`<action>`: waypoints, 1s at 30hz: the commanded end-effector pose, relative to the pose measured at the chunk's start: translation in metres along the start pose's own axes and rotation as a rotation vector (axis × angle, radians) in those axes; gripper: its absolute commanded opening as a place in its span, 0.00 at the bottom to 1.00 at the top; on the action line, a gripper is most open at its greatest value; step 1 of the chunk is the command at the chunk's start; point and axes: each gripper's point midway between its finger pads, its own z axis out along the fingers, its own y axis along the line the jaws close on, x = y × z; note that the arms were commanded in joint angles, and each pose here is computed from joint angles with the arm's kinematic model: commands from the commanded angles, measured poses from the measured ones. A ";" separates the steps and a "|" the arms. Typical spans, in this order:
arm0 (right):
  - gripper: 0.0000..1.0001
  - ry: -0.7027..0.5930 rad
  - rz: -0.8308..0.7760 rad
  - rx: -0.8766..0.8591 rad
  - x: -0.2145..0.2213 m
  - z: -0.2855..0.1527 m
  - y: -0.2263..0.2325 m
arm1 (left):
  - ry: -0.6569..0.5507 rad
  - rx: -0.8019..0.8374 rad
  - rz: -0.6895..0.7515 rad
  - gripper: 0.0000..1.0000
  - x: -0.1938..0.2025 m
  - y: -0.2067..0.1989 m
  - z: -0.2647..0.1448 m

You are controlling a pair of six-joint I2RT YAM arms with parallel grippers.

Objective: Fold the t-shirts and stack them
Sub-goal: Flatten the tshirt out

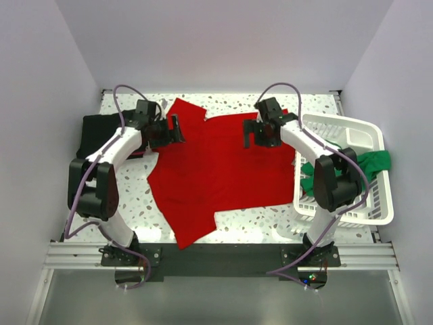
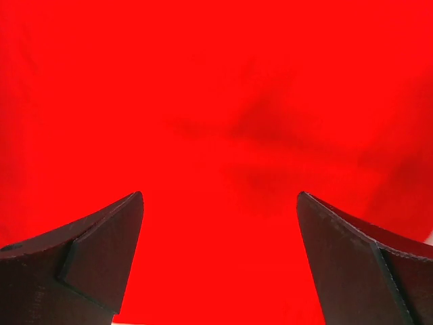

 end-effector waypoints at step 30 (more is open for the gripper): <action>0.99 0.226 0.085 0.042 0.061 0.064 -0.003 | 0.159 -0.210 0.101 0.88 -0.035 0.083 0.150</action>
